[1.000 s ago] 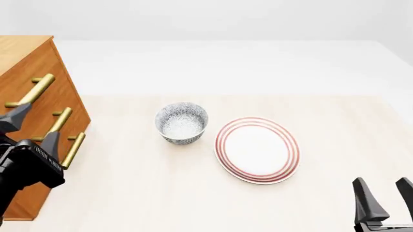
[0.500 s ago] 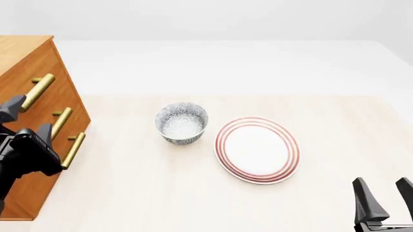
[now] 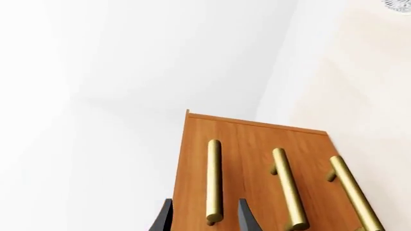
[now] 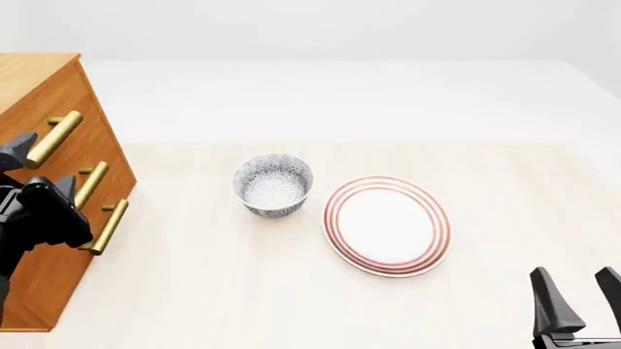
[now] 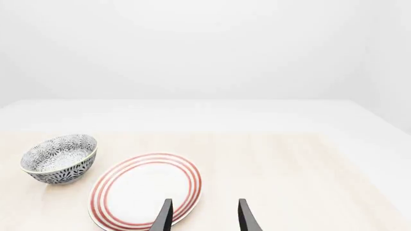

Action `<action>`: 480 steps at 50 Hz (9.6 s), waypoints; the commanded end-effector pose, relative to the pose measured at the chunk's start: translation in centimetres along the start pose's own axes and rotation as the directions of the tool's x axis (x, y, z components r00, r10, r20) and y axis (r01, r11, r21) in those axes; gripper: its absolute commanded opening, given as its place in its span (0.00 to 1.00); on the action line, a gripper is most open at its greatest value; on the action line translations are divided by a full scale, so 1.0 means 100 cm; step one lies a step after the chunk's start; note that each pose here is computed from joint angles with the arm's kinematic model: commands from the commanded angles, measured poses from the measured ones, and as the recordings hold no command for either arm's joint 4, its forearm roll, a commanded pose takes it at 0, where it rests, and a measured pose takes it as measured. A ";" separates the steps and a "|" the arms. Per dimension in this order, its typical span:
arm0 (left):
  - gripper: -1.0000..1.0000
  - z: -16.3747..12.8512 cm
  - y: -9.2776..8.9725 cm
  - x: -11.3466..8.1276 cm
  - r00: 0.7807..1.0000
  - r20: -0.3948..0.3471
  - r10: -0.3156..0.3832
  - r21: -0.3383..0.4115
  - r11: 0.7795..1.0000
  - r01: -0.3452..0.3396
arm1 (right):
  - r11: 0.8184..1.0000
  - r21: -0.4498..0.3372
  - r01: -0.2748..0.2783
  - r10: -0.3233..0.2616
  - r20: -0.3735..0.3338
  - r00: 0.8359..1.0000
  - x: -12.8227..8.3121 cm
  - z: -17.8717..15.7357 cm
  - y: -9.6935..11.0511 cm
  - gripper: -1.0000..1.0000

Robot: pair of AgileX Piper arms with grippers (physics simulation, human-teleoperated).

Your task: Open the top drawer of the cabinet.

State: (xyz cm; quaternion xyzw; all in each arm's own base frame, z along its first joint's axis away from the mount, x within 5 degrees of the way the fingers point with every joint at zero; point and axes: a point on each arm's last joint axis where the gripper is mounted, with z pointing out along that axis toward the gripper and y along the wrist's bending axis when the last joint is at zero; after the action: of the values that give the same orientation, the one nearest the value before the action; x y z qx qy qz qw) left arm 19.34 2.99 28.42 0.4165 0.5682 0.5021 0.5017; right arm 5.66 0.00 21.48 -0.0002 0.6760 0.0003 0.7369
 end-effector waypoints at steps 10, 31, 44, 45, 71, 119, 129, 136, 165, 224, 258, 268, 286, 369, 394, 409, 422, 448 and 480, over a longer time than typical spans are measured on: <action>1.00 0.019 -0.002 0.009 0.999 -0.043 -0.033 0.017 0.999 0.034 | 1.000 0.000 0.000 0.000 0.000 1.000 0.000 0.000 0.000 1.00; 1.00 0.036 -0.007 0.022 0.994 -0.096 -0.047 0.033 0.998 0.050 | 1.000 0.000 0.000 0.000 0.000 1.000 0.000 0.000 0.000 1.00; 1.00 0.041 -0.010 0.029 0.990 -0.125 -0.060 0.035 0.997 0.065 | 1.000 0.000 0.000 0.000 0.000 1.000 0.000 0.000 0.000 1.00; 1.00 0.041 -0.010 0.030 0.990 -0.127 -0.060 0.036 0.997 0.065 | 1.000 0.000 0.000 0.000 0.000 1.000 0.000 0.000 0.000 1.00; 1.00 0.042 -0.009 0.039 0.985 -0.163 -0.063 0.027 0.997 0.068 | 1.000 0.000 0.000 0.000 0.000 1.000 0.000 0.000 0.000 1.00; 0.00 0.030 -0.021 0.013 0.999 -0.050 -0.004 0.042 0.999 0.006 | 1.000 0.000 0.000 0.000 0.000 1.000 0.000 0.000 0.000 1.00; 0.00 0.036 -0.024 0.003 1.000 -0.006 -0.011 0.054 0.998 0.011 | 1.000 0.000 0.000 0.000 0.000 1.000 0.000 0.000 0.000 1.00; 0.00 0.042 -0.027 -0.005 1.000 0.027 -0.004 0.060 0.998 0.002 | 1.000 0.000 0.000 0.000 0.000 1.000 0.000 0.000 0.000 1.00; 0.00 0.043 -0.033 -0.024 0.994 0.111 0.008 0.076 0.997 -0.017 | 1.000 0.000 0.000 0.000 0.000 1.000 0.000 0.000 0.000 1.00; 0.00 0.023 -0.036 -0.047 0.974 0.225 0.025 0.053 0.998 -0.038 | 1.000 0.000 0.000 0.000 0.000 1.000 0.000 0.000 0.000 1.00; 1.00 -0.021 -0.054 -0.042 0.958 0.275 0.077 0.023 0.996 -0.087 | 1.000 0.000 0.000 0.000 0.000 1.000 0.000 0.000 0.000 1.00; 1.00 -0.051 -0.047 -0.034 0.956 0.273 0.109 -0.037 0.994 -0.102 | 1.000 0.000 0.000 0.000 0.000 1.000 0.000 0.000 0.000 1.00; 1.00 -0.082 -0.002 -0.036 0.943 0.301 -0.143 0.030 0.990 0.141 | 1.000 0.000 0.000 0.000 0.000 1.000 0.000 0.000 0.000 1.00; 1.00 -0.074 0.157 -0.057 0.129 -0.385 -0.914 0.219 0.045 0.975 | 1.000 0.000 0.000 0.000 0.000 1.000 0.000 0.000 0.000 1.00; 1.00 -0.040 0.176 -0.058 0.118 -0.521 -0.846 0.135 0.055 0.989 | 1.000 0.000 0.000 0.000 0.000 1.000 0.000 0.000 0.000 1.00; 1.00 -0.008 0.165 -0.059 0.132 -0.617 -0.776 0.118 0.074 0.990 | 1.000 0.000 0.000 0.000 0.000 1.000 0.000 0.000 0.000 1.00; 1.00 0.000 0.160 -0.054 0.115 -0.642 -0.758 0.088 0.076 0.993 | 1.000 0.000 0.000 0.000 0.000 1.000 0.000 0.000 0.000 1.00; 1.00 0.020 0.142 -0.044 0.116 -0.655 -0.747 0.060 0.102 0.993 | 1.000 0.000 0.000 0.000 0.000 1.000 0.000 0.000 0.000 1.00; 1.00 0.039 0.106 -0.044 0.095 -0.693 -0.715 0.050 0.083 0.995 | 1.000 0.000 0.000 0.000 0.000 1.000 0.000 0.000 0.000 1.00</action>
State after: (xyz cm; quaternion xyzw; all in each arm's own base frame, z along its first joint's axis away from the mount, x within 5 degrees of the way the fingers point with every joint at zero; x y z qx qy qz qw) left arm 23.07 0.97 40.67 -0.0590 0.9127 -0.0091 0.4042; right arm 5.66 0.00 21.48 -0.0002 0.6760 0.0003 0.7369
